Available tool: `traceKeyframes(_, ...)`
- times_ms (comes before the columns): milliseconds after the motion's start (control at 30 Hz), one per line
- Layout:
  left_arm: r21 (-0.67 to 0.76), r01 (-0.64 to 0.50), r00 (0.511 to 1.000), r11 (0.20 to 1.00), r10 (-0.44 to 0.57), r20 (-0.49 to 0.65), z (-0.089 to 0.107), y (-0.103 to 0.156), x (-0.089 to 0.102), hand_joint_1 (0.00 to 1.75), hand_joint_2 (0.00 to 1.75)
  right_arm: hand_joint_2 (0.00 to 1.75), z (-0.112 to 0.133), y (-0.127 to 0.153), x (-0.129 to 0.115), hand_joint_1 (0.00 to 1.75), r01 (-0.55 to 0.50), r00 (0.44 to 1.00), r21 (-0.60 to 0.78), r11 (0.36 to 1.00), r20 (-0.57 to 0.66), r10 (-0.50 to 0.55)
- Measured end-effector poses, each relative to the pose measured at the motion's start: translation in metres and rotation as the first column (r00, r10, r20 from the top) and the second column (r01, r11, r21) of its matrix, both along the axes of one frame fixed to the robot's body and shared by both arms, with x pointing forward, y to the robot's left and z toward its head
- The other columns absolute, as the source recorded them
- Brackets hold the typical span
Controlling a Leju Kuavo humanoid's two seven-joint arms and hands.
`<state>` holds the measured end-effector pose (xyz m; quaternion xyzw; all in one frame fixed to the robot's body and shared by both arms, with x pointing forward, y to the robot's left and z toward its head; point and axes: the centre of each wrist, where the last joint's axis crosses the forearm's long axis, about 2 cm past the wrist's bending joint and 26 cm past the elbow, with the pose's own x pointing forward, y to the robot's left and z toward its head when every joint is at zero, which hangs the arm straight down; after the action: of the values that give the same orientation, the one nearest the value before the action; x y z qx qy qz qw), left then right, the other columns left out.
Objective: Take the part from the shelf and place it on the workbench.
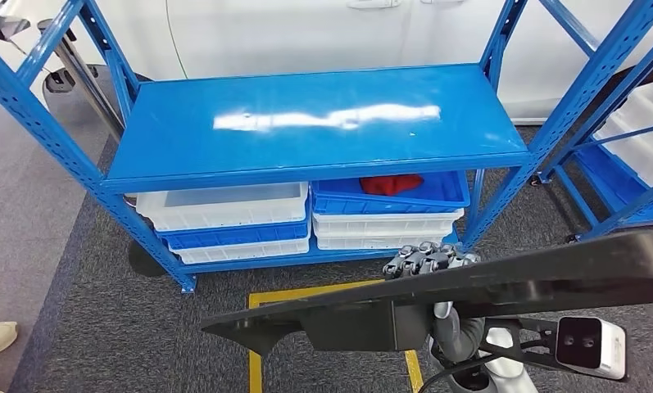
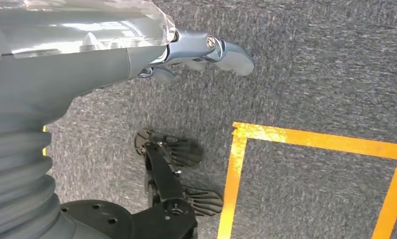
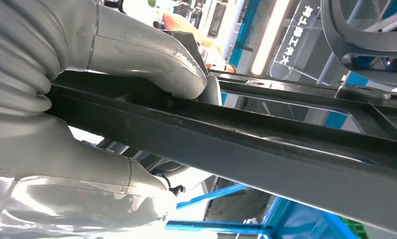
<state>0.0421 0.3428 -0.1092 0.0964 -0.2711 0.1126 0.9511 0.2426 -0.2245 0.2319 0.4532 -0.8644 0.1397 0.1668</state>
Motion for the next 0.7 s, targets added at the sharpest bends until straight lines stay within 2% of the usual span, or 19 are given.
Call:
traceKeyframes(167,-0.002,0.003,1.000,1.000,-0.003,0.000,0.000,-0.002,-0.002,0.00,1.75,1.75,-0.003,-0.006,-0.005,1.71,-0.035,0.999,-0.024,0.999,0.022,0.036)
traceKeyframes(700,0.004,0.050,0.999,0.999,-0.050,0.000,0.000,-0.004,-0.001,0.00,1.75,1.75,-0.001,-0.019,-0.001,1.71,0.053,0.999,0.012,0.999,0.010,-0.053)
